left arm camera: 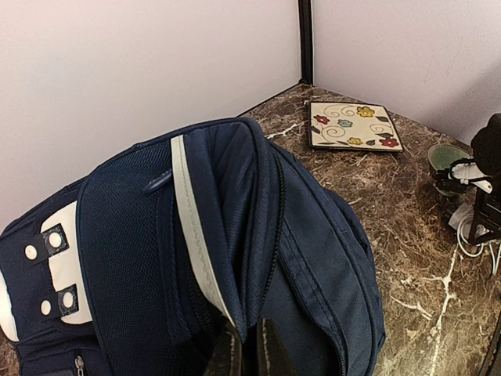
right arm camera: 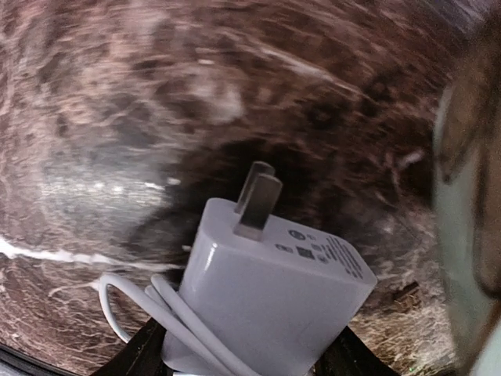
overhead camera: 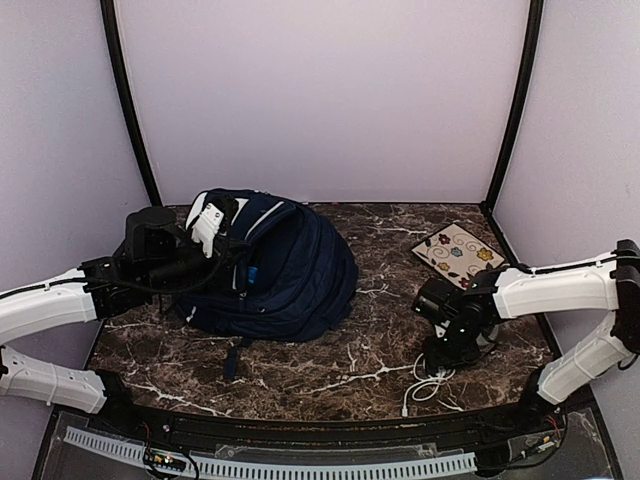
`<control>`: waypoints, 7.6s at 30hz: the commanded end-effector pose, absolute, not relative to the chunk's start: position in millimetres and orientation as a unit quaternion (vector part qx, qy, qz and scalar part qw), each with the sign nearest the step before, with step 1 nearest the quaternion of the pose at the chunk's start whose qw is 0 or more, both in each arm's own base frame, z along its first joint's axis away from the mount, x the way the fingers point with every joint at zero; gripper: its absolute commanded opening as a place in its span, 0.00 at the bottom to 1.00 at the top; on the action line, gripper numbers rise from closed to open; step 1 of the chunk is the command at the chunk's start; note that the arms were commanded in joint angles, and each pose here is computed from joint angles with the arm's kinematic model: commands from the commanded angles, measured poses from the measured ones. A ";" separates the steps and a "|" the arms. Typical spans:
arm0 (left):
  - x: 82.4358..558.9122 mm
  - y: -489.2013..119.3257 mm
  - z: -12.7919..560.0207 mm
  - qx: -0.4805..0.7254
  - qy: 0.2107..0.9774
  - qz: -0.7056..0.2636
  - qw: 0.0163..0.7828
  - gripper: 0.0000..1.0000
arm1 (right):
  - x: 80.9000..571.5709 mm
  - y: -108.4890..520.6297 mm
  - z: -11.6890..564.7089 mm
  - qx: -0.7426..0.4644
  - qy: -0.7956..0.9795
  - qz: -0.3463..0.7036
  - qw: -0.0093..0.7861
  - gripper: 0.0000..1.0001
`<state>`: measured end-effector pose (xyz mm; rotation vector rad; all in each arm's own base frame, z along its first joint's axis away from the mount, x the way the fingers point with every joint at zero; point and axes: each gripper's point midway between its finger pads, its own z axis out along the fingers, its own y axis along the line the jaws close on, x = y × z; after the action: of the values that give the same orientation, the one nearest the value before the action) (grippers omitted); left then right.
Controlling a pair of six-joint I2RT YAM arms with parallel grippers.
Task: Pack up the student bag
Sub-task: Pick up the charger from the center of the board, then place the charger in the upper front pocket of the bag.
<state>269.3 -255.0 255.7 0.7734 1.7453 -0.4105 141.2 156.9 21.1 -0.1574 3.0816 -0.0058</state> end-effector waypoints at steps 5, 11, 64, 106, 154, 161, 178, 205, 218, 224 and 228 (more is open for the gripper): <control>268.0 -262.1 303.9 0.320 0.692 -0.200 0.616 0.00 | 155.5 207.6 37.3 -0.111 0.991 0.036 0.059 0.54; 267.3 -261.1 305.9 0.319 0.690 -0.200 0.618 0.00 | 162.5 235.9 45.6 -0.139 0.984 0.076 0.078 0.48; 260.7 -258.6 319.2 0.316 0.674 -0.214 0.633 0.00 | 361.3 493.2 254.4 -0.211 0.832 0.348 0.377 0.77; 262.7 -255.7 319.2 0.310 0.678 -0.207 0.634 0.00 | 254.8 526.4 154.7 -0.216 0.846 0.443 0.201 0.24; 269.1 -251.0 316.5 0.300 0.688 -0.192 0.632 0.00 | 212.1 545.7 202.5 -0.699 0.479 0.099 0.521 0.30; 268.8 -249.2 317.9 0.299 0.687 -0.190 0.634 0.00 | 215.6 552.1 199.5 -0.701 0.483 0.096 0.516 0.18; 269.2 -248.9 317.4 0.299 0.687 -0.187 0.635 0.00 | 232.7 526.8 217.6 -0.664 0.524 0.081 0.527 0.00; 269.7 -249.6 317.0 0.300 0.689 -0.187 0.633 0.00 | 227.3 479.9 254.5 -0.582 0.553 0.250 0.541 0.00; 269.0 -252.1 314.6 0.305 0.690 -0.191 0.628 0.00 | 250.8 494.2 266.6 -0.551 0.568 0.264 0.551 0.02; 268.6 -252.1 315.6 0.305 0.689 -0.192 0.629 0.00 | 265.5 470.8 270.7 -0.513 0.590 0.285 0.555 0.00; 265.9 -254.8 316.6 0.311 0.684 -0.201 0.628 0.00 | 272.6 475.5 262.6 -0.490 0.612 0.295 0.545 0.00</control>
<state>266.3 -254.6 261.9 0.7694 1.7285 -0.4193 269.8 472.1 245.9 -1.2643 1.4481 0.6355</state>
